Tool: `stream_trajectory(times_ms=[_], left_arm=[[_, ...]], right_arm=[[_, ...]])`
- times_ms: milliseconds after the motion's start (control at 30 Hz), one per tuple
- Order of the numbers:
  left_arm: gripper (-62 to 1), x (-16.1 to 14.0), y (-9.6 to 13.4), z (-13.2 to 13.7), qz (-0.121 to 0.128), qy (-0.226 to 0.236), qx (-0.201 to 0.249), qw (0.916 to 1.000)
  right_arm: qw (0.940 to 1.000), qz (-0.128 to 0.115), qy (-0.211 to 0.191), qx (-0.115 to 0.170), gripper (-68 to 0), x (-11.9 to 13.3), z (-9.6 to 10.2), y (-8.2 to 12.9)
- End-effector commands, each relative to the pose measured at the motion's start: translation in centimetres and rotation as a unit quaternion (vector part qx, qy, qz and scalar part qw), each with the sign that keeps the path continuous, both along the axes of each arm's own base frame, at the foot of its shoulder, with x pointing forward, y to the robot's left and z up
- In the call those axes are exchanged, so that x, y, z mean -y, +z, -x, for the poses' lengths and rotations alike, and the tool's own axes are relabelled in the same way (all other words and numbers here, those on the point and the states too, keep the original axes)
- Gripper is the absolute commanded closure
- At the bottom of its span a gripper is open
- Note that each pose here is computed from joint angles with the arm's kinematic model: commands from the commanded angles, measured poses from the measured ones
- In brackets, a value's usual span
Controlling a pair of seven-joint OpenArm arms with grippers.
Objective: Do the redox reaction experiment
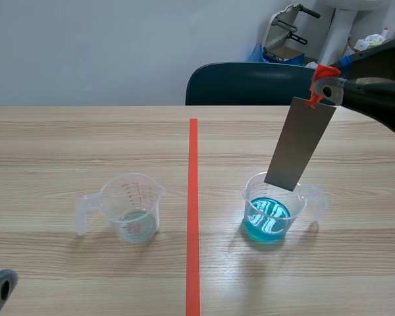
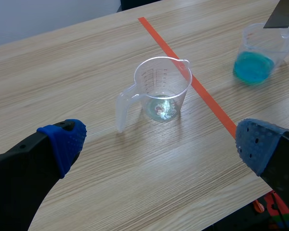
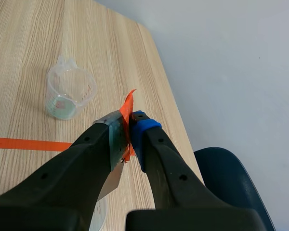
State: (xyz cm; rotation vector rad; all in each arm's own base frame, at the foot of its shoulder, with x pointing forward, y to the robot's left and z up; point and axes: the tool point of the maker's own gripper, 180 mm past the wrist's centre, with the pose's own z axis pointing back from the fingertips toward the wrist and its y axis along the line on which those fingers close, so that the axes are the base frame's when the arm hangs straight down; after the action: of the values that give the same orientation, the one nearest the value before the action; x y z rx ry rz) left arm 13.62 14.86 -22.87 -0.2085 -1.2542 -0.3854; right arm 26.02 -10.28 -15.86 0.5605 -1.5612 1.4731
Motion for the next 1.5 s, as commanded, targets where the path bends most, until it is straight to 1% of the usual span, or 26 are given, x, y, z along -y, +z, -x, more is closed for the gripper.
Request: stream_trajectory(times_ms=[0, 667, 767, 967, 1100, 1333, 1467], left_arm=[[-62.3, 0.2, 0.6, -0.2, 0.009, 0.002, 0.012, 0.9999], [-62.3, 0.2, 0.6, -0.2, 0.009, 0.002, 0.012, 0.9999], [-62.3, 0.2, 0.6, -0.2, 0.009, 0.002, 0.012, 0.9999], [-62.3, 0.2, 0.6, -0.2, 0.009, 0.002, 0.012, 0.9999], [-62.3, 0.2, 0.6, -0.2, 0.009, 0.002, 0.012, 0.9999], [-62.3, 0.2, 0.6, -0.2, 0.009, 0.002, 0.012, 0.9999], [-62.3, 0.2, 0.6, -0.2, 0.009, 0.002, 0.012, 0.9999]], right_arm=[[0.9998, -0.008, 0.005, 0.016, -0.8, 0.0, -0.1, 1.4], [0.9998, -0.008, 0.005, 0.016, -0.8, 0.0, -0.1, 1.4], [0.9998, -0.011, 0.004, 0.016, -0.8, -0.1, -0.1, 1.4], [0.9998, -0.014, -0.008, 0.013, -0.8, -0.6, -0.5, 0.8], [0.9996, -0.021, -0.006, 0.017, -0.8, -1.4, -0.4, 0.9], [0.9991, -0.028, 0.000, 0.033, -0.8, -3.8, 0.0, 1.6], [0.9985, -0.033, -0.001, 0.042, -0.8, -5.1, -0.2, 2.0]])
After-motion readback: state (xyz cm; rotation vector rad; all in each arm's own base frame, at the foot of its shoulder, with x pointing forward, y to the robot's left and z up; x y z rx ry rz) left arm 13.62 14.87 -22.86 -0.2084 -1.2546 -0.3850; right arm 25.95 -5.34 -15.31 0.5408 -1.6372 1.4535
